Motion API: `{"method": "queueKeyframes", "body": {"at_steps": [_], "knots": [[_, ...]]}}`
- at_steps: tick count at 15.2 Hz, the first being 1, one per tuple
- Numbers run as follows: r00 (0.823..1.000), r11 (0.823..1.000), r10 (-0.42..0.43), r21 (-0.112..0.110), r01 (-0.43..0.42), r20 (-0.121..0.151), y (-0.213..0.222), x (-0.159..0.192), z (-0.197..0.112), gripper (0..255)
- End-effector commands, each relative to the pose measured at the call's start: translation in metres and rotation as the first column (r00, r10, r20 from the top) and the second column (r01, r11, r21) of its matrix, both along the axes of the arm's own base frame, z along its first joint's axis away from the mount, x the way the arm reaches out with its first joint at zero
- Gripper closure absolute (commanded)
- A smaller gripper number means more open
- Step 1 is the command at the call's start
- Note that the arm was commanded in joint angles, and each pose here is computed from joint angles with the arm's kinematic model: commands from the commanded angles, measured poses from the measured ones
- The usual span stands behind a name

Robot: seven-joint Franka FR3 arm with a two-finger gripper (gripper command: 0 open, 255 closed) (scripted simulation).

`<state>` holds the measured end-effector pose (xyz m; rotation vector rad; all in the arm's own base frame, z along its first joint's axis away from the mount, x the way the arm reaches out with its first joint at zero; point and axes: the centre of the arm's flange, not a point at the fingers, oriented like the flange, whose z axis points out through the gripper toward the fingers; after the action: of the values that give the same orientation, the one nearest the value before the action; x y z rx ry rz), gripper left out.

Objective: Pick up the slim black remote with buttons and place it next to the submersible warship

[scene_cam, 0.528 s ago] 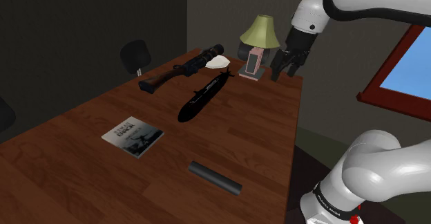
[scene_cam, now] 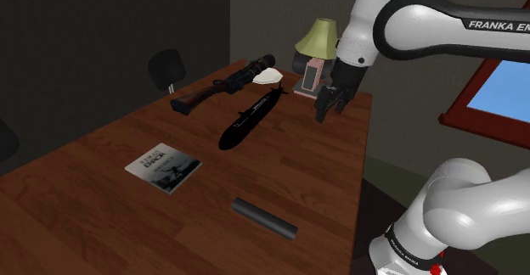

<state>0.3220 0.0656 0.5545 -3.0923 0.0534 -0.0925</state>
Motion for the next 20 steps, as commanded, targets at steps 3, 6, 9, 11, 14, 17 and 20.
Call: {"method": "queueKeyframes", "body": {"at_steps": [3, 6, 9, 11, 14, 17, 20], "knots": [[0.998, 0.998, 0.063, 0.005, -0.063, -0.012, 0.039, 0.004, -0.036, 0], [0.994, 0.994, 0.11, 0.009, -0.11, -0.022, 0.068, 0.004, -0.063, 0], [0.987, 0.988, 0.157, 0.013, -0.157, -0.031, 0.096, 0.002, -0.089, 0], [0.981, 0.982, 0.188, 0.016, -0.188, -0.037, 0.115, 0.0, -0.107, 0], [0.971, 0.972, 0.235, 0.021, -0.234, -0.046, 0.143, -0.004, -0.133, 0], [0.958, 0.96, 0.28, 0.026, -0.279, -0.055, 0.171, -0.01, -0.16, 0], [0.943, 0.945, 0.326, 0.032, -0.324, -0.064, 0.199, -0.018, -0.186, 0]]}}
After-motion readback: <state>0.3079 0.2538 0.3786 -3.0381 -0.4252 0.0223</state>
